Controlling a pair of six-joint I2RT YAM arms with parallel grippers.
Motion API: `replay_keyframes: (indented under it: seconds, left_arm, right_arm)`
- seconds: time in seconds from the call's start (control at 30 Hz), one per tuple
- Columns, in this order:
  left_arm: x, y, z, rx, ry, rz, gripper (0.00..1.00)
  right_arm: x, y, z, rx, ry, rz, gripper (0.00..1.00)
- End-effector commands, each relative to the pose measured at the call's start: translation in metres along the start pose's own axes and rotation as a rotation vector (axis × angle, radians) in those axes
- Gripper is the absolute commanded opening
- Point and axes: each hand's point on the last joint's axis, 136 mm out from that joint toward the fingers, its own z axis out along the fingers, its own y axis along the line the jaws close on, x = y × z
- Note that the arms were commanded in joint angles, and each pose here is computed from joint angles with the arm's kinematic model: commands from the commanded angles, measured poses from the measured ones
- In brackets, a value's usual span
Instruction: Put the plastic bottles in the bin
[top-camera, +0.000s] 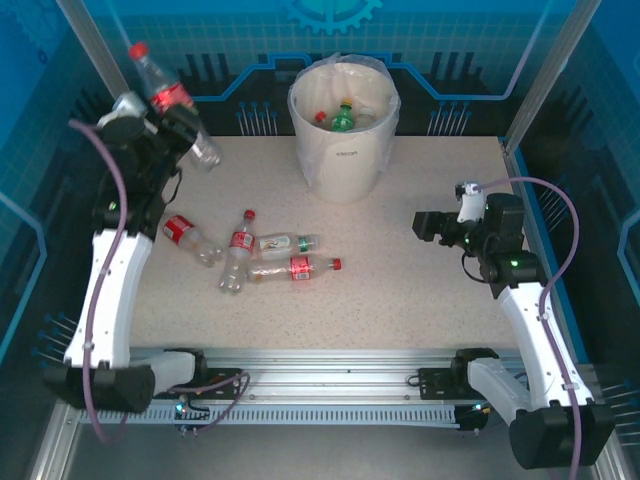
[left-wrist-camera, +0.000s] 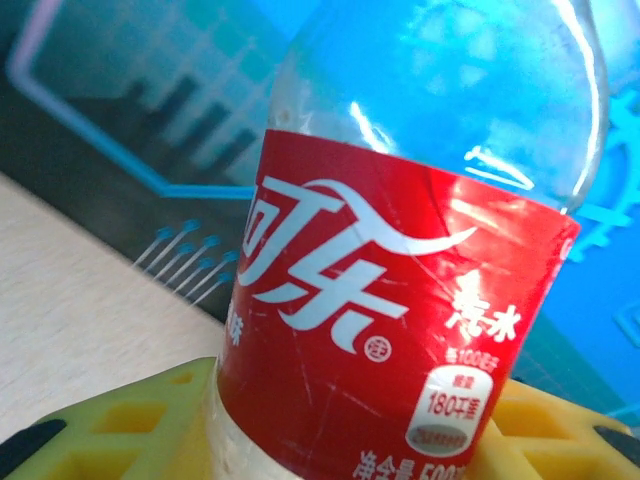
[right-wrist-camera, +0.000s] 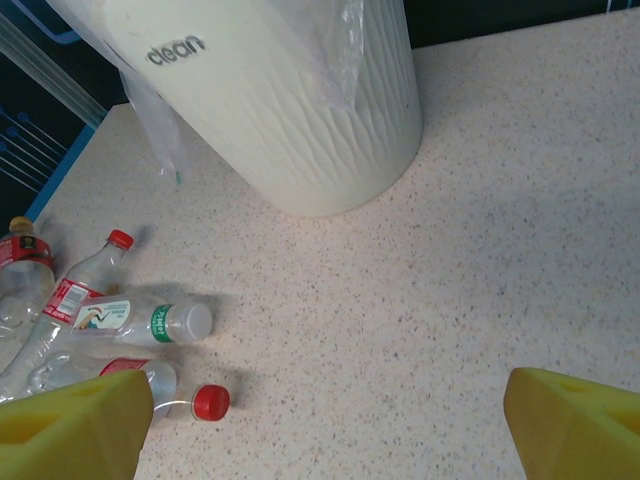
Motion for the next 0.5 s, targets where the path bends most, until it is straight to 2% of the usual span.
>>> replay_keyframes:
  seconds: [0.0,0.23,0.47]
  left_arm:
    - [-0.023,-0.05,0.035,0.142,-0.092,0.072,0.0]
    - [0.002,-0.109,0.109,0.256,-0.067,0.103,0.0]
    - [0.082,-0.167,0.166,0.402,0.041,0.227,0.0]
  right_arm:
    - [0.011,-0.001,-0.006,0.013,0.022,0.039,0.92]
    - [0.013,0.0,-0.014,0.036,0.018,0.04,0.92]
    - [0.015,0.001,-0.018,0.042,0.024,0.032,0.92]
